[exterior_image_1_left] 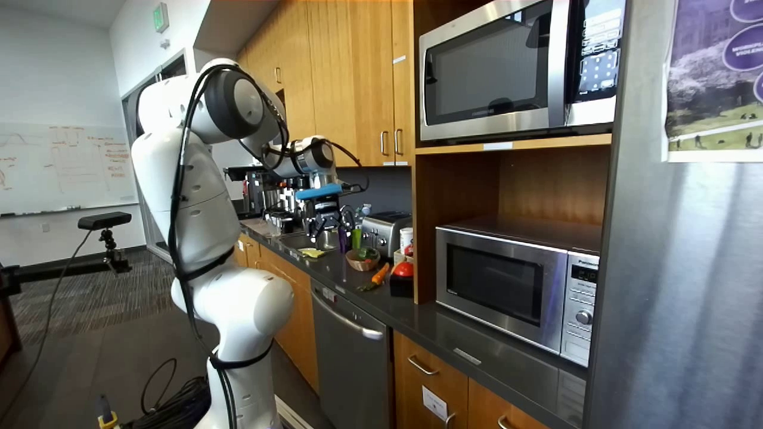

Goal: Put the red toy on the counter

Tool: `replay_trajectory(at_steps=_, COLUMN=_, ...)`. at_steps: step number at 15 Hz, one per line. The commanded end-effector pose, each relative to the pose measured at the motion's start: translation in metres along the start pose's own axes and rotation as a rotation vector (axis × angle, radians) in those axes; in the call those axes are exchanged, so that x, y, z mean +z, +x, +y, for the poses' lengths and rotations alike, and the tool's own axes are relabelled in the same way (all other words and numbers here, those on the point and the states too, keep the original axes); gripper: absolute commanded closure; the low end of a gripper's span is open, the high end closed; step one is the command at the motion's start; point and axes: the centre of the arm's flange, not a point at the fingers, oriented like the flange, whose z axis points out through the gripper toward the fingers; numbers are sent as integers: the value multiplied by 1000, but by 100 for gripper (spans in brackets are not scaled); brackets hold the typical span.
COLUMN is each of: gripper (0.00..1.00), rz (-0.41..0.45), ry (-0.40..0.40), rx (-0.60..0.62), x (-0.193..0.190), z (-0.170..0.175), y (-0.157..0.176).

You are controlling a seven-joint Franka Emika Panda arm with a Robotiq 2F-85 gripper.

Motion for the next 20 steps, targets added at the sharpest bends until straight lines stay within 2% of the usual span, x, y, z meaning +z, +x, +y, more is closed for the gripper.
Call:
replay_trajectory(at_steps=1, gripper=0, rz=79, ry=36, rx=-117, x=-21, z=-3, y=42)
replay_trajectory(at_steps=6, gripper=0, rz=221, ry=43, rx=-245, x=-39, z=0, y=108)
replay_trajectory(at_steps=10, gripper=0, rz=301, ry=43, rx=-333, x=-42, z=-1, y=163)
replay_trajectory(at_steps=16, gripper=0, rz=400, ry=57, rx=-405, x=-34, z=-4, y=227)
replay_trajectory(at_steps=20, gripper=0, rz=467, ry=46, rx=-420, x=-29, z=10, y=258)
